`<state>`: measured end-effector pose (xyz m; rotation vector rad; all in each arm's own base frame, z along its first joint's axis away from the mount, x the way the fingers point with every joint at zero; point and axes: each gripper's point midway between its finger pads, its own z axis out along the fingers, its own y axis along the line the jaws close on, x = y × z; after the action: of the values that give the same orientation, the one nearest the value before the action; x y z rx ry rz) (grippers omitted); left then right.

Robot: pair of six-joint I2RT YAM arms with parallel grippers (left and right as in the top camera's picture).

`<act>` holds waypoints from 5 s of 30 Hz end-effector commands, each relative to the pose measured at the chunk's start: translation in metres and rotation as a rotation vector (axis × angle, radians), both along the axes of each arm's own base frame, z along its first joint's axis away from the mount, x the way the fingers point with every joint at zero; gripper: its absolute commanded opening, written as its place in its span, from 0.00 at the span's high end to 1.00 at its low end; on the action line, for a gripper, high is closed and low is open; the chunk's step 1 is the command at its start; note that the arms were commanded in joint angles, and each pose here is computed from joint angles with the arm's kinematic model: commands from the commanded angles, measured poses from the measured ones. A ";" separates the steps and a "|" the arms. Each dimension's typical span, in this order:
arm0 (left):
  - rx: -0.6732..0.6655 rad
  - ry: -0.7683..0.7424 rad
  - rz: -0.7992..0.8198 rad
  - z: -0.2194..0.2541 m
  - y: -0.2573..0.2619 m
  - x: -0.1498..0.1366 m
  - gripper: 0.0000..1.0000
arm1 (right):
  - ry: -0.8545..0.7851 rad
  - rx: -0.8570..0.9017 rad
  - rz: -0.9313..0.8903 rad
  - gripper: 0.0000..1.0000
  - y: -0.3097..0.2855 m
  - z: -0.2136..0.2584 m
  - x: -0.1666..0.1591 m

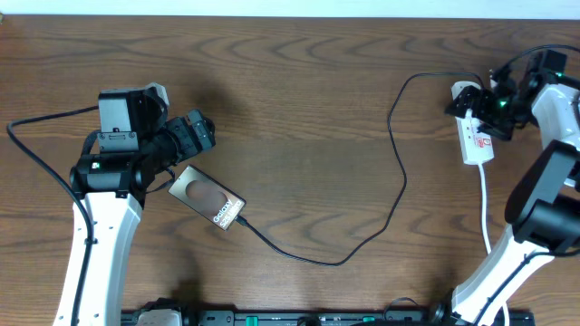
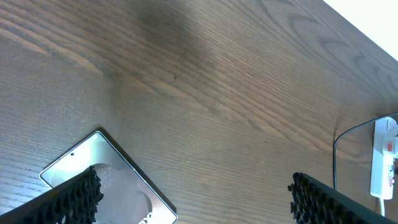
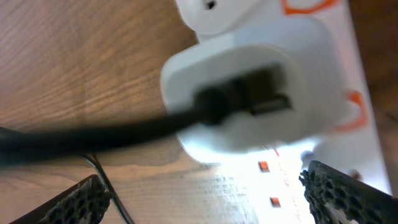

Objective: Plug charger to phone and switch on socket

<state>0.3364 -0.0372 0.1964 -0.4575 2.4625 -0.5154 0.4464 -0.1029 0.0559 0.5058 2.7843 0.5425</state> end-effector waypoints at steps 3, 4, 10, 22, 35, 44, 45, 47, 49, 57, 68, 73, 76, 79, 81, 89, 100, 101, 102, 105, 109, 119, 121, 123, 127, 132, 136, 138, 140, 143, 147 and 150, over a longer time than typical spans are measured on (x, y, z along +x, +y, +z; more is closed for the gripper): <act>0.005 -0.015 0.002 0.006 0.000 0.003 0.05 | -0.112 -0.228 -0.330 0.01 -0.053 0.118 -0.018; 0.005 -0.015 0.002 0.006 0.000 0.003 0.05 | -0.125 -0.236 -0.360 0.01 -0.054 0.128 -0.022; 0.005 -0.015 0.002 0.006 0.000 0.003 0.05 | -0.220 -0.260 -0.368 0.01 -0.051 0.170 -0.030; 0.005 -0.014 0.002 0.006 0.000 0.003 0.05 | -0.223 -0.261 -0.369 0.01 -0.051 0.171 -0.031; 0.077 -0.014 0.036 0.008 0.011 -0.014 0.05 | -0.223 -0.261 -0.369 0.01 -0.051 0.171 -0.031; 0.283 -0.375 0.151 0.001 0.021 -0.040 0.05 | -0.223 -0.261 -0.369 0.01 -0.051 0.171 -0.031; 0.280 -0.463 0.176 0.005 0.024 -0.044 0.05 | -0.223 -0.261 -0.369 0.01 -0.051 0.171 -0.031; 0.267 -0.573 0.199 0.010 0.027 -0.049 0.05 | -0.223 -0.261 -0.369 0.01 -0.051 0.171 -0.031; 0.267 -0.711 0.206 0.018 0.028 -0.056 0.05 | -0.223 -0.261 -0.369 0.01 -0.051 0.171 -0.031; 0.276 -0.944 0.245 0.011 0.038 -0.081 0.05 | -0.223 -0.261 -0.369 0.01 -0.051 0.171 -0.031; 0.317 -0.778 0.249 -0.053 0.057 -0.093 0.05 | -0.223 -0.261 -0.369 0.01 -0.051 0.171 -0.031; 0.363 -0.753 0.208 -0.060 0.056 -0.094 0.05 | -0.223 -0.261 -0.369 0.01 -0.051 0.171 -0.031; 0.363 -0.753 0.208 -0.060 0.056 -0.093 0.05 | -0.223 -0.261 -0.369 0.01 -0.051 0.171 -0.031; 0.363 -0.750 0.207 -0.061 0.056 -0.093 0.05 | -0.223 -0.261 -0.369 0.01 -0.051 0.171 -0.031; 0.363 -0.750 0.207 -0.061 0.056 -0.093 0.05 | -0.223 -0.261 -0.369 0.01 -0.051 0.171 -0.031; 0.363 -0.750 0.207 -0.061 0.056 -0.093 0.05 | -0.223 -0.261 -0.369 0.01 -0.051 0.171 -0.031; 0.363 -0.750 0.207 -0.061 0.056 -0.093 0.05 | -0.223 -0.261 -0.369 0.01 -0.051 0.171 -0.031; 0.363 -0.750 0.207 -0.061 0.056 -0.093 0.05 | -0.223 -0.261 -0.369 0.01 -0.051 0.171 -0.031; 0.363 -0.750 0.207 -0.061 0.056 -0.093 0.05 | -0.223 -0.261 -0.369 0.01 -0.051 0.171 -0.031; 0.363 -0.750 0.207 -0.061 0.056 -0.093 0.04 | -0.222 -0.261 -0.369 0.01 -0.051 0.171 -0.031; 0.363 -0.750 0.207 -0.061 0.056 -0.093 0.05 | -0.229 -0.262 -0.368 0.01 -0.050 0.174 -0.033; 0.363 -0.750 0.207 -0.061 0.056 -0.093 0.05 | -0.669 -0.395 -0.088 0.01 0.030 0.219 -0.016; 0.363 -0.750 0.207 -0.061 0.056 -0.093 0.05 | -0.815 -0.473 0.057 0.01 0.061 0.225 -0.022; 0.363 -0.750 0.207 -0.061 0.056 -0.093 0.05 | -0.928 -0.542 0.184 0.01 0.088 0.225 -0.033; 0.363 -0.750 0.207 -0.061 0.056 -0.093 0.05 | -1.087 -0.650 0.391 0.01 0.133 0.210 -0.070; 0.363 -0.750 0.207 -0.061 0.056 -0.093 0.05 | -1.172 -0.645 0.360 0.01 0.138 0.177 -0.120; 0.363 -0.750 0.207 -0.061 0.056 -0.093 0.05 | -1.196 -0.636 0.244 0.01 0.127 0.153 -0.147; 0.363 -0.750 0.207 -0.061 0.056 -0.093 0.05 | -1.213 -0.627 0.163 0.01 0.119 0.144 -0.157; 0.363 -0.750 0.207 -0.061 0.056 -0.093 0.05 | -1.241 -0.619 0.129 0.01 0.117 0.135 -0.166; 0.363 -0.750 0.207 -0.061 0.056 -0.093 0.05 | -1.264 -0.581 0.083 0.01 0.116 0.116 -0.178; 0.363 -0.750 0.207 -0.061 0.056 -0.093 0.05 | -1.160 -0.529 0.056 0.01 0.114 0.091 -0.189; 0.363 -0.750 0.207 -0.061 0.056 -0.093 0.05 | -1.083 -0.517 0.061 0.01 0.113 0.071 -0.197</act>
<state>0.2443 0.0154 0.1532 -0.2876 1.6527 -0.1402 0.2536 0.0124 0.1289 -0.0944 1.7683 0.0034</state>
